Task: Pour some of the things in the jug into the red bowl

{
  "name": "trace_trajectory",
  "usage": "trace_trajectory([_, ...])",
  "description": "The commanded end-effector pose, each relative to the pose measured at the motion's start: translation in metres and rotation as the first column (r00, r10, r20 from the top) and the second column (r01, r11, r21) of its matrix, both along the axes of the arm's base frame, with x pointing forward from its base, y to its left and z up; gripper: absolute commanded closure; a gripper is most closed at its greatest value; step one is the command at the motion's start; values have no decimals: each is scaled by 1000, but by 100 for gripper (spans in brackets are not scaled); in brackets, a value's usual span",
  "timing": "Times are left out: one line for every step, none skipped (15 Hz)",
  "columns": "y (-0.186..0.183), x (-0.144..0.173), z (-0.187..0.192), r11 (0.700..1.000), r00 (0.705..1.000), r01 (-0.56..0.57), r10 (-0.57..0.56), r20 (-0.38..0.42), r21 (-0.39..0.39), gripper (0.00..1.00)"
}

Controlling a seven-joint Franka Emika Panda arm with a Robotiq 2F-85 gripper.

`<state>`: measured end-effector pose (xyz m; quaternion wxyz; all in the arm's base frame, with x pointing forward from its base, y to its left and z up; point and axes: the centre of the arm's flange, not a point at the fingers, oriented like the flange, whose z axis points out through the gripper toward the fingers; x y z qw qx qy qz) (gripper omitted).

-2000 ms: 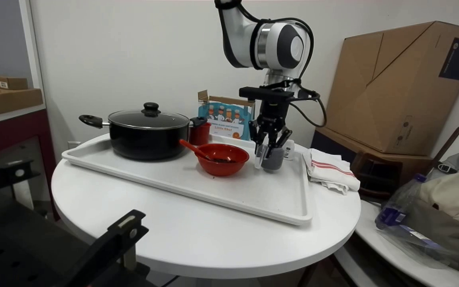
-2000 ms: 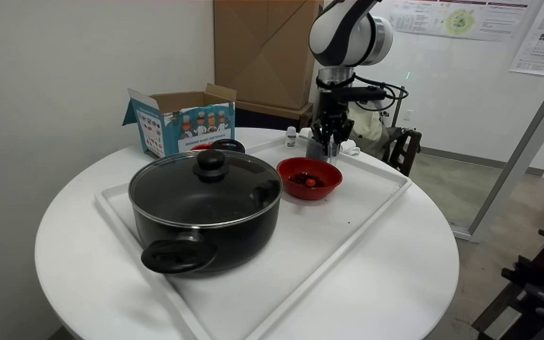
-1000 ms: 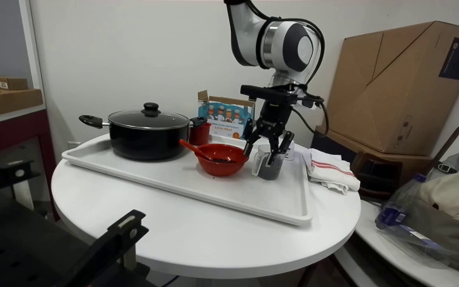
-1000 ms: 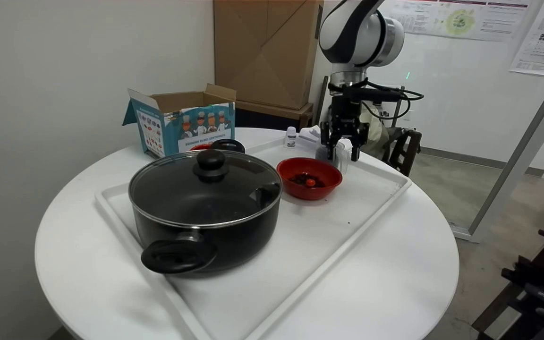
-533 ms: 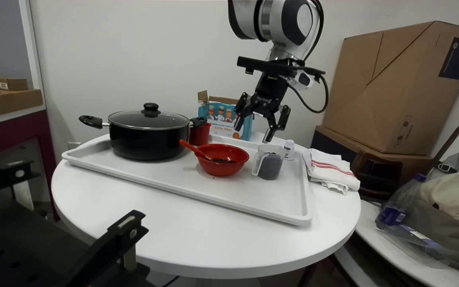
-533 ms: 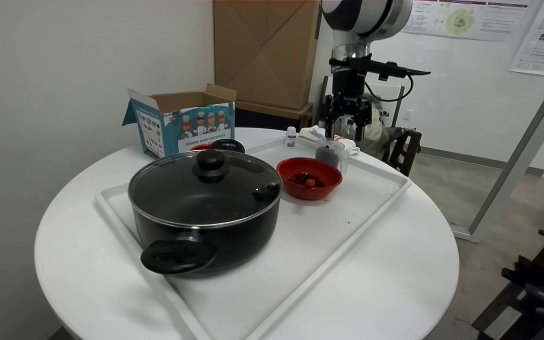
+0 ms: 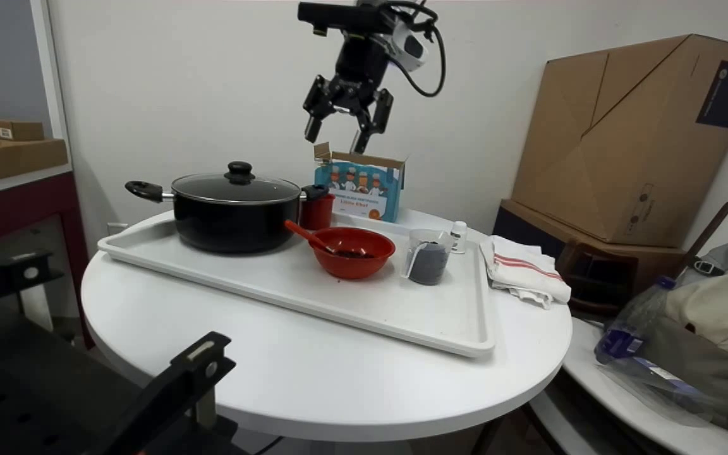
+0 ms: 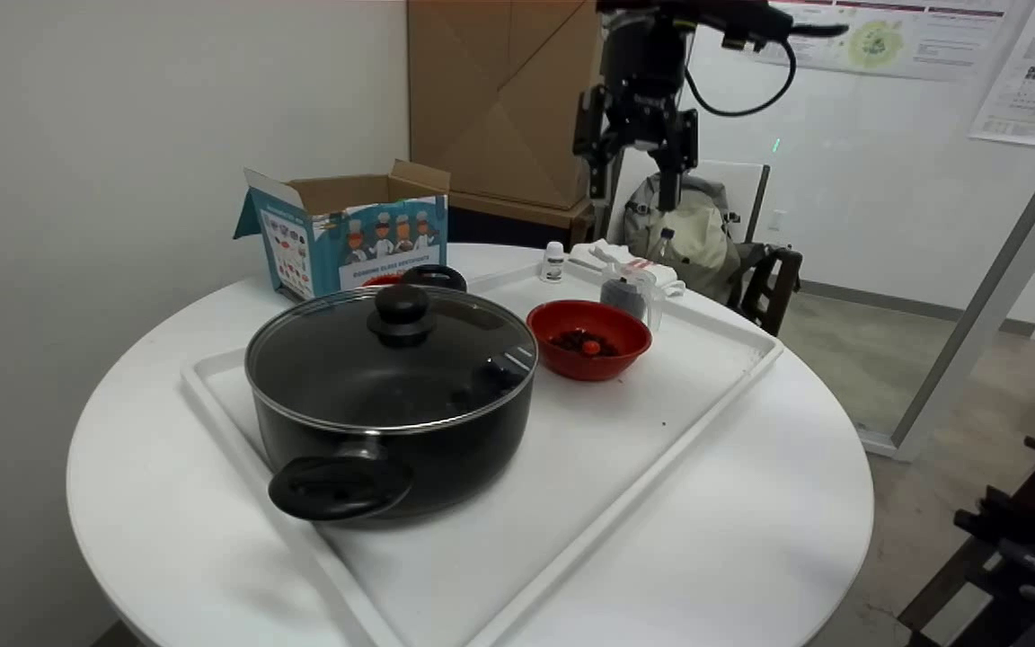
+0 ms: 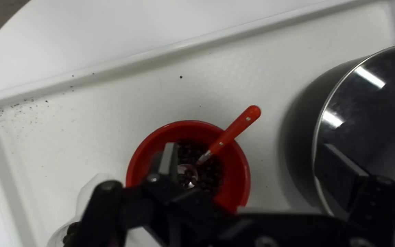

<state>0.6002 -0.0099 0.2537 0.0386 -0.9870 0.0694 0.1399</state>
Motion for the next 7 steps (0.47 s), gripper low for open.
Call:
trace_trajectory([61,-49,37,995,995,-10,20,98,-96,0])
trace_trajectory([77,-56,43,993,991,-5,21,136,-119,0])
trace_trajectory([92,-63,50,991,985,1,22,169,-136,0])
trace_trajectory([107,-71,57,990,981,3,24,191,-140,0])
trace_trajectory([88,-39,41,994,990,-21,35,138,-106,0])
trace_trajectory([99,-45,47,994,988,-26,42,146,-110,0])
trace_trajectory([102,-45,48,994,988,-31,47,147,-109,0])
